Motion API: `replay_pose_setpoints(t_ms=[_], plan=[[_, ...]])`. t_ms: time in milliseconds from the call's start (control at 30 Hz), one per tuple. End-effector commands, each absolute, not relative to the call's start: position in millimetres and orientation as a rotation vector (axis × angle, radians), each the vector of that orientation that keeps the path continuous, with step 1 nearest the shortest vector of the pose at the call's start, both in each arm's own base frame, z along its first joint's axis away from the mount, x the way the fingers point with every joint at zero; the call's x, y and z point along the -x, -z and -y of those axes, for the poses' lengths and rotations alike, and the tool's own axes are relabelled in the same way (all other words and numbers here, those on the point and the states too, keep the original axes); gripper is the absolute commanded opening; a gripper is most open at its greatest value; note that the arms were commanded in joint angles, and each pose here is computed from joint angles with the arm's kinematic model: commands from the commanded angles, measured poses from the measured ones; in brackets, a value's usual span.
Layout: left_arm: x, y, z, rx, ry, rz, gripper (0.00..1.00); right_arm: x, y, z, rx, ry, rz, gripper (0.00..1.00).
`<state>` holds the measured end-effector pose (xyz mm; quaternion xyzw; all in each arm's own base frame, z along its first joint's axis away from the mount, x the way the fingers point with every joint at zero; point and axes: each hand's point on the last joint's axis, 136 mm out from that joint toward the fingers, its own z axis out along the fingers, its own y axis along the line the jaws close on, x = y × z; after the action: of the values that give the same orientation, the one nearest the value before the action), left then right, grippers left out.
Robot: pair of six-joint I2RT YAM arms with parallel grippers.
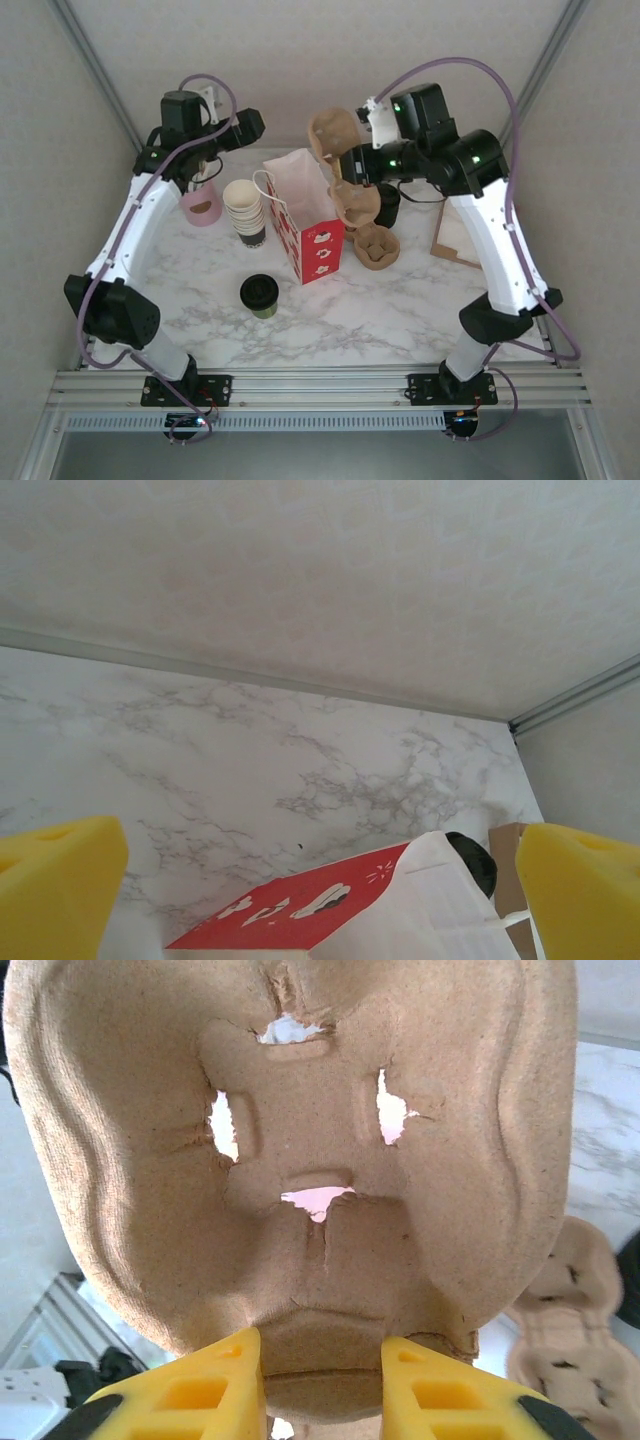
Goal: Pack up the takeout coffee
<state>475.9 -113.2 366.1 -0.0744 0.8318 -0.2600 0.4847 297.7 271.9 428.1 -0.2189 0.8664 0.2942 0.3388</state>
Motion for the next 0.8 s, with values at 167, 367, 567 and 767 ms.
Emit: replay_pose_setpoints(t_ms=[167, 367, 567, 767], plan=[[-453, -386, 97, 0.202, 0.642, -1.958, 1.00, -322, -428, -316, 0.554, -0.934, -2.226, 0.26], [-434, -386, 83, 0.236, 0.604, -1.942, 1.00, -343, -409, -336, 0.546, -0.955, -2.261, 0.26], [-406, -390, 71, 0.272, 0.595, -1.912, 1.00, -359, -388, -348, 0.528, -0.954, -2.303, 0.26], [-383, -389, 72, 0.271, 0.627, -1.901, 1.00, -368, -369, -357, 0.522, -0.964, -2.344, 0.26]])
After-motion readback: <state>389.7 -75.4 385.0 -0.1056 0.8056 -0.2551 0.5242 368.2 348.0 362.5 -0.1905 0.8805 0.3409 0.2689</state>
